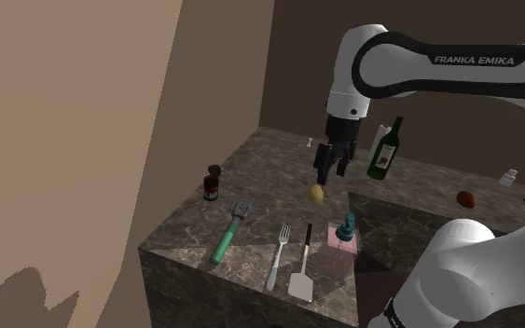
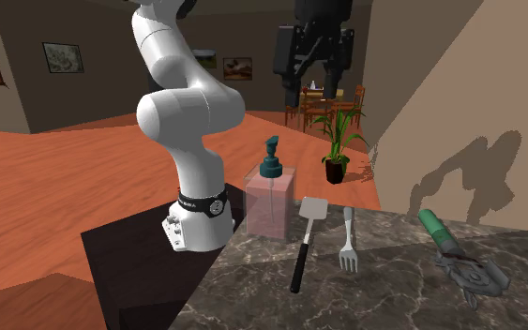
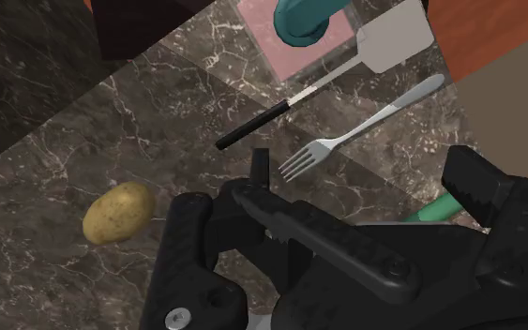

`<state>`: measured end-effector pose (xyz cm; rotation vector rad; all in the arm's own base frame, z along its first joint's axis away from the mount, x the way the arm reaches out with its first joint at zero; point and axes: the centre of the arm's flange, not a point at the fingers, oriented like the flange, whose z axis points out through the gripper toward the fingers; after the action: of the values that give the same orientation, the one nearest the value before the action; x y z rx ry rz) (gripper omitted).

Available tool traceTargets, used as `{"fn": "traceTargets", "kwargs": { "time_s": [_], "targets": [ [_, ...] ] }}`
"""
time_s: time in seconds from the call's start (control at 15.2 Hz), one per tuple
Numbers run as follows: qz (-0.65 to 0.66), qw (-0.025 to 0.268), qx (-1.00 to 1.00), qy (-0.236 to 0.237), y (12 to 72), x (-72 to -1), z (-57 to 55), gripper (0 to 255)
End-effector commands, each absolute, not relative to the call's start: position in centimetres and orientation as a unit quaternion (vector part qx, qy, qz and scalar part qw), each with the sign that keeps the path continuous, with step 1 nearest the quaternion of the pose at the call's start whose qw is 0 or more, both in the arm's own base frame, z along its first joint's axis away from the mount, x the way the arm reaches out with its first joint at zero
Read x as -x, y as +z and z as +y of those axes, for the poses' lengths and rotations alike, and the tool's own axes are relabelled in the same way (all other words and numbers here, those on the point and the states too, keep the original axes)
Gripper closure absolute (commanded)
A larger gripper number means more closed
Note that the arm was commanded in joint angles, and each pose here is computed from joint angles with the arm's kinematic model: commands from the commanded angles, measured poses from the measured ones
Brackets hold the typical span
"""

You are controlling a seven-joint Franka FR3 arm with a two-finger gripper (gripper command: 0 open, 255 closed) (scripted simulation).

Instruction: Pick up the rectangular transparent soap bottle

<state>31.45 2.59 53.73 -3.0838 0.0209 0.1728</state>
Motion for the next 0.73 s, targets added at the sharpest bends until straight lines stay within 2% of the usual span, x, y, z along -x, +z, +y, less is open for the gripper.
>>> {"fn": "traceTargets", "kwargs": {
  "time_s": [0.0, 0.46, 0.66],
  "targets": [
    [0.007, 0.026, 0.998, 0.056, 53.7, -31.4, 2.6, 0],
    [0.096, 0.043, 0.992, 0.066, 47.4, -25.0, 0.6, 0],
    [0.096, 0.043, 0.992, 0.066, 45.8, -25.0, 0.6, 0]
  ]
}}
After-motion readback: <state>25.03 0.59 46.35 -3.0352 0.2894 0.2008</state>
